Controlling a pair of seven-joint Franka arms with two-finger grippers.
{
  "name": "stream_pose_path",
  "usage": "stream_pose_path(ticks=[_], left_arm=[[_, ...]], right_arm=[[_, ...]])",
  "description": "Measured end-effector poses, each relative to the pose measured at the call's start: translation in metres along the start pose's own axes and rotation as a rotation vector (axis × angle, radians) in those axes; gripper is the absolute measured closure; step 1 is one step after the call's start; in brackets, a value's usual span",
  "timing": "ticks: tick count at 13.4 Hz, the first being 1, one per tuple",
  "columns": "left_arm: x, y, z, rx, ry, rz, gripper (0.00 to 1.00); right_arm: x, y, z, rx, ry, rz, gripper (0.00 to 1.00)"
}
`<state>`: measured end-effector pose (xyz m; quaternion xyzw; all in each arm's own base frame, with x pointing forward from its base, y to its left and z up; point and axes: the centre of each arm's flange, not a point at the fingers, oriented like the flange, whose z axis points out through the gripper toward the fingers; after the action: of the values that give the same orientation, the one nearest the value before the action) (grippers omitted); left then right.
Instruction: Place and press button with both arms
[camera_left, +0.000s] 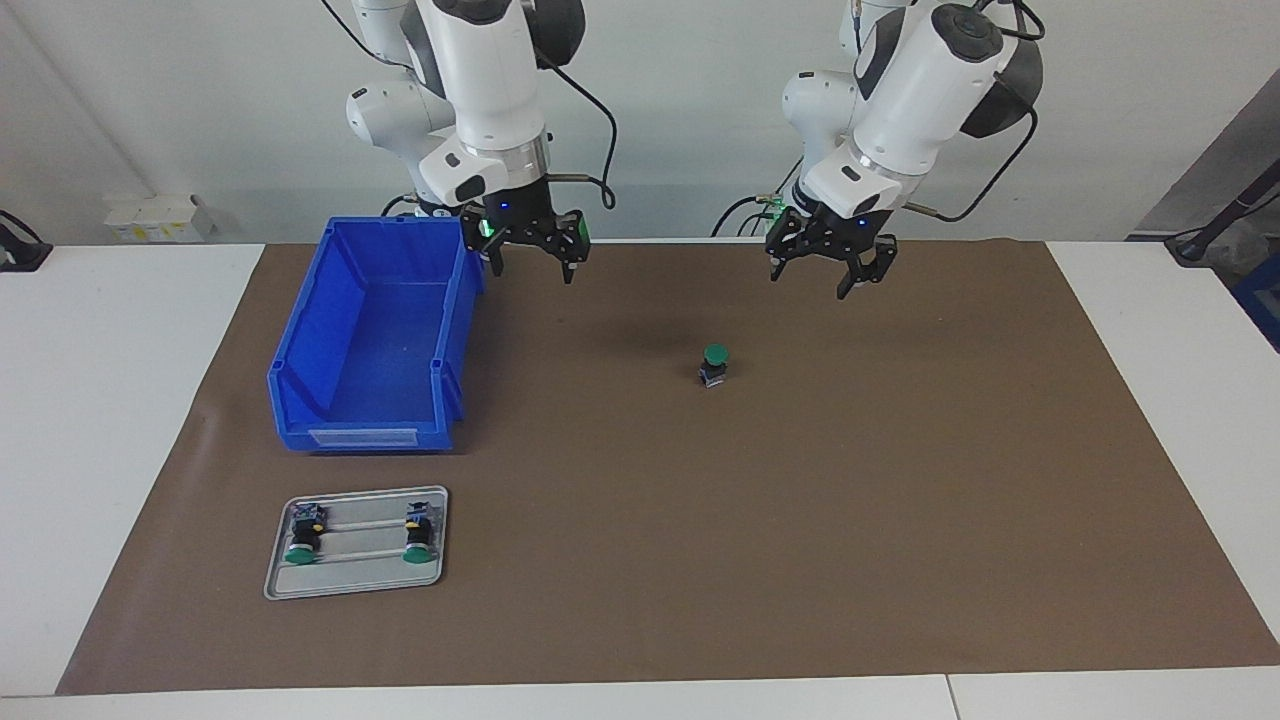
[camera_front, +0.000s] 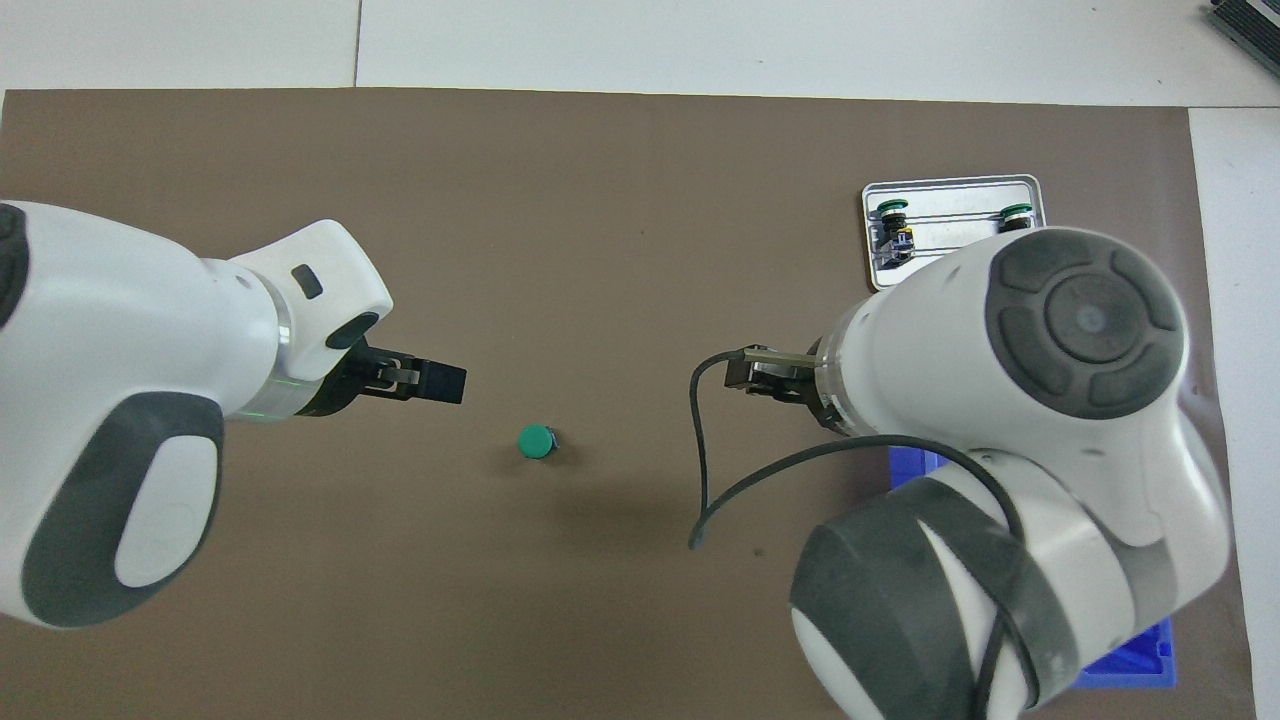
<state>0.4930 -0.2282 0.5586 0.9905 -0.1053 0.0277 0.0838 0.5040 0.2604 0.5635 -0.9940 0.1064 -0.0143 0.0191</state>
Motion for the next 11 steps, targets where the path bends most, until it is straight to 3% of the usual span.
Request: stream_pose_path(ticks=[3,5,6,7,11], left_arm=[[-0.01,0.059,0.036,0.064,0.025,-0.046,0.04],[-0.004,0.078,0.067,0.061,0.034,-0.072,0.26],[0.001,0.079,0.081,0.061,0.03,-0.081,0.32],[0.005,0.078,0.093,0.062,0.026,-0.087,0.32],[0.007,0.072,0.117,0.069,0.012,-0.093,0.74]], right_arm=[[-0.013,-0.026,0.026,0.016,0.001,0.009,0.0],[-0.02,-0.035,0.042,0.012,-0.003,-0.002,0.0],[-0.018,-0.032,0.044,0.009,-0.006,-0.008,0.0],[-0.013,-0.026,0.044,0.007,-0.007,-0.024,0.0],[0.011,0.025,0.025,-0.008,-0.029,-0.069,0.0]])
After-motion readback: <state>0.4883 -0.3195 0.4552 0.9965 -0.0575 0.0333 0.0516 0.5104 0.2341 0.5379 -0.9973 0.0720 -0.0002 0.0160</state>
